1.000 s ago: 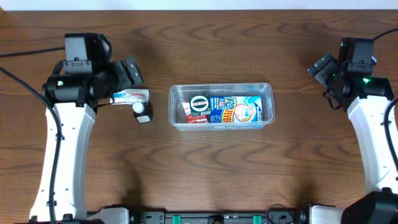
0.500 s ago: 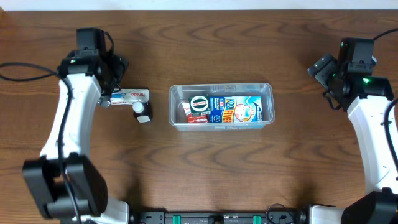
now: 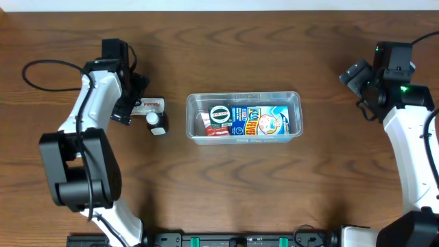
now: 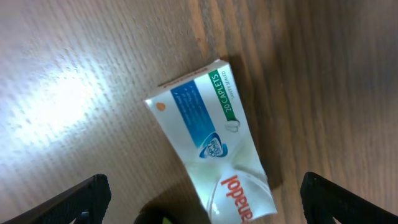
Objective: Pack container
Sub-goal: 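Reach the left gripper to the white Panadol box, then grasp the white Panadol box with the left gripper and lift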
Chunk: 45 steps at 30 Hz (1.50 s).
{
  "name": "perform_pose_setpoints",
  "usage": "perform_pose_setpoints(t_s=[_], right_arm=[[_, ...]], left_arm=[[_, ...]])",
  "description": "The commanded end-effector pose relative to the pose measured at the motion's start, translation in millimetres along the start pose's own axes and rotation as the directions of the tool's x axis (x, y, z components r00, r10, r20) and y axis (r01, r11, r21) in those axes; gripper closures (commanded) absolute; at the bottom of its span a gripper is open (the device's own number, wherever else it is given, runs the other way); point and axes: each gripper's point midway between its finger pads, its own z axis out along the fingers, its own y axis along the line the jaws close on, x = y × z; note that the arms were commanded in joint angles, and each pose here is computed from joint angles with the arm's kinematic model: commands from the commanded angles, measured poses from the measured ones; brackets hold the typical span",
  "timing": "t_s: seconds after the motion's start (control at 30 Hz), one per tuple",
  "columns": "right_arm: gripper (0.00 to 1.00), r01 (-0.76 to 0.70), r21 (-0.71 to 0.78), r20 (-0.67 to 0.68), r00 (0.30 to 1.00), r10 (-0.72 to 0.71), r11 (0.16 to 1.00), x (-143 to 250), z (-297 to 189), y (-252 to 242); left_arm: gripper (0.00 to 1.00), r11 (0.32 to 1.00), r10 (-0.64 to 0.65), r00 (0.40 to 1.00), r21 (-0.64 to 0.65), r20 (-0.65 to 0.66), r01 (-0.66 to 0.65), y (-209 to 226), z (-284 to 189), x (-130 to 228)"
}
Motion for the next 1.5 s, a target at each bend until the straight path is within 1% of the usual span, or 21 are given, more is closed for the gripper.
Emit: perform_pose_setpoints(t_s=[0.0,0.17,0.47,0.57,0.7,0.83,0.9,1.03,1.13,1.17,1.27,1.3,1.4,1.47], right_arm=[[0.01,-0.012,0.009,-0.002,1.0,0.012,1.0,0,2,-2],[0.01,-0.012,0.009,-0.002,1.0,0.012,1.0,0,2,-2],[0.01,-0.012,0.009,-0.002,1.0,0.012,1.0,0,2,-2],[0.01,-0.012,0.009,-0.002,1.0,0.012,1.0,0,2,-2],[0.01,-0.012,0.009,-0.002,1.0,0.012,1.0,0,2,-2],[0.01,-0.012,0.009,-0.002,1.0,0.012,1.0,0,2,-2],[0.01,-0.012,0.009,-0.002,1.0,0.012,1.0,0,2,-2],[0.01,-0.012,0.009,-0.002,1.0,0.012,1.0,0,2,-2],[0.01,-0.012,0.009,-0.002,1.0,0.012,1.0,0,2,-2],[0.01,-0.012,0.009,-0.002,1.0,0.012,1.0,0,2,-2],[0.01,-0.012,0.009,-0.002,1.0,0.012,1.0,0,2,-2],[0.01,-0.012,0.009,-0.002,1.0,0.012,1.0,0,2,-2],[0.01,-0.012,0.009,-0.002,1.0,0.012,1.0,0,2,-2],[0.01,-0.012,0.009,-0.002,1.0,0.012,1.0,0,2,-2]], left_arm=[[0.02,1.0,-0.014,0.998,-0.007,-0.06,0.013,-3,17,7],[0.02,1.0,-0.015,0.992,-0.006,-0.124,0.014,-7,37,18],[0.02,1.0,-0.016,0.992,-0.023,-0.123,0.014,-4,45,18],[0.0,1.0,-0.006,0.992,-0.022,-0.125,0.003,-4,45,18],[0.1,0.999,-0.008,0.99,-0.053,-0.142,0.001,4,44,22],[0.29,0.998,-0.008,0.99,-0.066,-0.144,-0.001,7,44,23],[0.31,0.998,-0.008,0.99,-0.066,-0.143,-0.001,7,44,23],[0.41,0.997,-0.004,0.993,-0.075,-0.121,-0.005,8,44,18],[0.45,0.996,0.04,0.994,-0.075,-0.106,-0.048,9,45,15],[0.48,0.995,0.053,0.994,-0.076,-0.1,-0.06,9,45,14],[0.49,0.991,0.105,0.99,-0.07,-0.096,-0.112,10,45,11],[0.51,0.99,0.119,0.988,-0.069,-0.097,-0.126,10,45,9],[0.56,0.987,0.138,0.986,-0.068,-0.098,-0.145,13,46,4],[0.57,0.986,0.142,0.985,-0.069,-0.099,-0.149,16,46,0]])
